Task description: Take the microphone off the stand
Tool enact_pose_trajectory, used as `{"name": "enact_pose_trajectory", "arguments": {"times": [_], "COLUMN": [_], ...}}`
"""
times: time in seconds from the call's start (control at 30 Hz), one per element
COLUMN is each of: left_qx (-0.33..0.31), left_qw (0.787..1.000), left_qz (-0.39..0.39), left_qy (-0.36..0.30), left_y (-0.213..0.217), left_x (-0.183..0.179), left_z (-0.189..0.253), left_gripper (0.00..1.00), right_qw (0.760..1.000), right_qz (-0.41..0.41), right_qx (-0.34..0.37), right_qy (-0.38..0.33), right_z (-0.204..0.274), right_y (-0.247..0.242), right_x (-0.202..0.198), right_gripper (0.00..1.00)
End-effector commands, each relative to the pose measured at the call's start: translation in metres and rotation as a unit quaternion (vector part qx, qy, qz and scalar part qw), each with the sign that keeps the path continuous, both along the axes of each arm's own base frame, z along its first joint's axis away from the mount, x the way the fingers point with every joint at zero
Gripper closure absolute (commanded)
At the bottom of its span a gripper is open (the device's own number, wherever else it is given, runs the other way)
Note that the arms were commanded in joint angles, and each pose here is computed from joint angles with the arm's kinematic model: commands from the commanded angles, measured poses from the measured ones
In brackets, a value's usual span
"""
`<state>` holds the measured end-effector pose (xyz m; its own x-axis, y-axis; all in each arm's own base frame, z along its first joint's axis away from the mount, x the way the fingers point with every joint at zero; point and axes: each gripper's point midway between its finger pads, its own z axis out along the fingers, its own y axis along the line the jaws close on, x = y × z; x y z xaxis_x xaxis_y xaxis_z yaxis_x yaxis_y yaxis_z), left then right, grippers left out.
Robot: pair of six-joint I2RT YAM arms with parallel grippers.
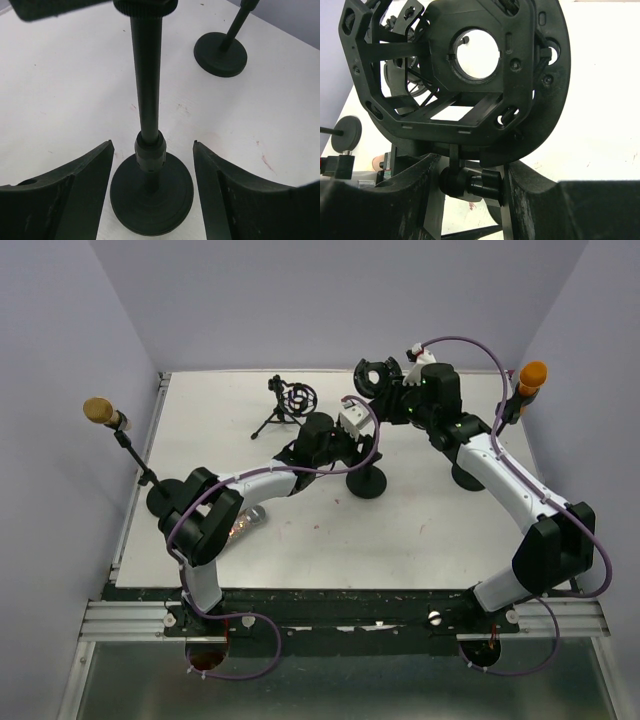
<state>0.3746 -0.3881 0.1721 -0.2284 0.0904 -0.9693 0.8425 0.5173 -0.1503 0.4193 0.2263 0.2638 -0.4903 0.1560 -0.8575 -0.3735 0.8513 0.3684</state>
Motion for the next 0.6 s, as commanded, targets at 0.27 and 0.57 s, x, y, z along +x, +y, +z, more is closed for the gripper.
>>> {"name": "enact_pose_trajectory", "arguments": {"times": [0.27, 0.57], "left_qx": [0.004, 0.035], "left_qw": [1.000, 0.999], "left_qz": [-0.026, -0.018], "left_qy": [0.000, -0.031], "left_y": [-0.010, 0.014], "left_x": [-0.003, -0.018], "left_z": [-0.009, 0.018], "left_gripper": [0.66, 1.00], "right_qw": [0.999, 0.995], "right_qz": [0.018, 0.027], "right_qx": [0.042, 0.082], "right_qy": [0.026, 0.057], "right_z": [0.005, 0.010], "right_y": [0.010, 0.021], "right_x": [-0.004, -0.003], "right_gripper": [0.99, 0.99]}}
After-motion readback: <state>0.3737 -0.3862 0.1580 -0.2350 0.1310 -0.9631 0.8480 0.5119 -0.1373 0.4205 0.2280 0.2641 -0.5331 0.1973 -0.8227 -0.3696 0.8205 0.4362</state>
